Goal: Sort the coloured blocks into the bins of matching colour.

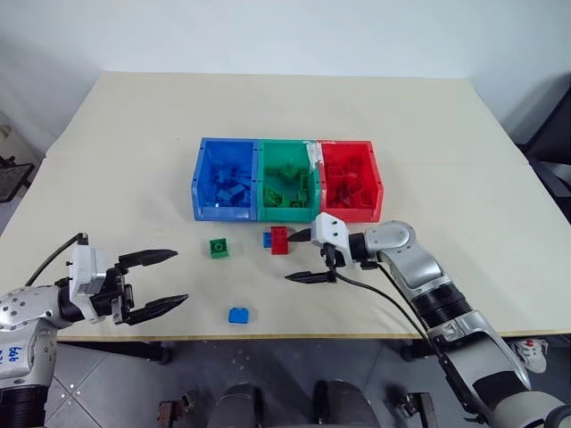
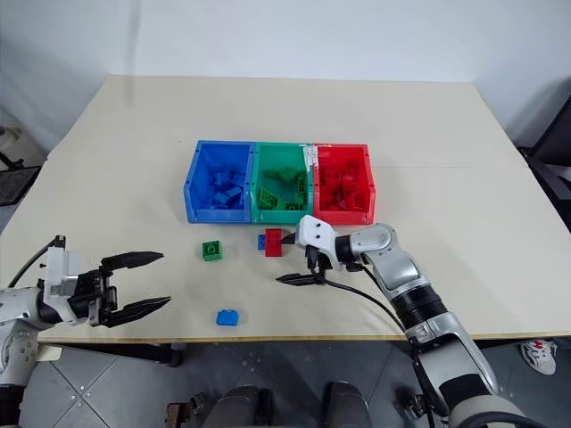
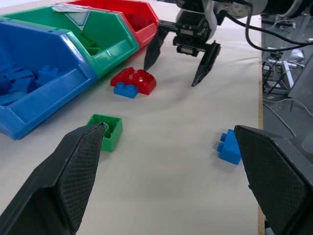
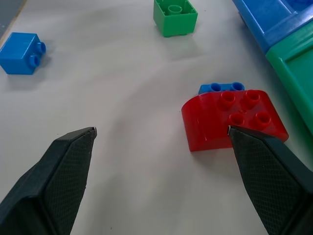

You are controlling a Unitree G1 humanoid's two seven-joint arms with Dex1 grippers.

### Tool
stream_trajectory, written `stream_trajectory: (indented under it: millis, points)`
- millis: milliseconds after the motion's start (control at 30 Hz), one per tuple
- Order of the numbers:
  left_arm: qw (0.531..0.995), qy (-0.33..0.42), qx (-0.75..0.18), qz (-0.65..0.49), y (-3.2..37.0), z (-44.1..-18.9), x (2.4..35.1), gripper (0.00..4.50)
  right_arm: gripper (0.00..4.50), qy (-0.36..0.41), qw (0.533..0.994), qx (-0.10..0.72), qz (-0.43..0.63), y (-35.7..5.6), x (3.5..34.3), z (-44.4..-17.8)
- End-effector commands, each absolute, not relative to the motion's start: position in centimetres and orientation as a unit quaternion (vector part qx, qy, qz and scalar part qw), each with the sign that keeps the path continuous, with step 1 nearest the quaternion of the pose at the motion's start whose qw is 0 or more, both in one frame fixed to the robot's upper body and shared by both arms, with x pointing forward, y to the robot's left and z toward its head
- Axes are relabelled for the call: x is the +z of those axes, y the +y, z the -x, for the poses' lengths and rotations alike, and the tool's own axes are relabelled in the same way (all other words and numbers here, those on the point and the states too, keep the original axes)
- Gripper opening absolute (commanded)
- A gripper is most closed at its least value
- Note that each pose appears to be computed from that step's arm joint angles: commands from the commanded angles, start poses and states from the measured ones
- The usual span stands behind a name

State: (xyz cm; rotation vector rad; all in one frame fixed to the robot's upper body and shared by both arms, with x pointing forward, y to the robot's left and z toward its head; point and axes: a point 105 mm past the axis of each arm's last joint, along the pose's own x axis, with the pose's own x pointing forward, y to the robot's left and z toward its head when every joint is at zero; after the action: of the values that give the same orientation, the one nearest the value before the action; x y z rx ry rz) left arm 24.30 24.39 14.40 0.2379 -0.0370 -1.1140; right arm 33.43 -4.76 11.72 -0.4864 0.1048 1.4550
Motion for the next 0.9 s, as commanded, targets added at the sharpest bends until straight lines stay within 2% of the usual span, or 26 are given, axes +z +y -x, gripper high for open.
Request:
stream_trajectory:
  millis: [33, 233, 567, 900]
  points:
    - [0.843, -0.041, -0.523, -0.122, 24.4, -24.1, 15.3, 4.5, 4.48, 0.011, 0.721, 0.658, 0.218, -4.8, 13.5, -33.4]
    - [0.843, -0.045, -0.522, -0.12, 24.2, -24.4, 15.3, 4.5, 4.48, -0.004, 0.731, 0.647, 0.216, -3.8, 14.2, -34.6]
    - [0.845, -0.052, -0.518, -0.12, 24.1, -24.6, 15.4, 4.5, 4.48, 0.007, 0.742, 0.634, 0.218, -2.3, 12.8, -36.3]
    - [0.849, -0.055, -0.512, -0.121, 24.1, -24.7, 15.3, 4.5, 4.48, 0.056, 0.678, 0.694, 0.236, -3.9, 10.7, -32.7]
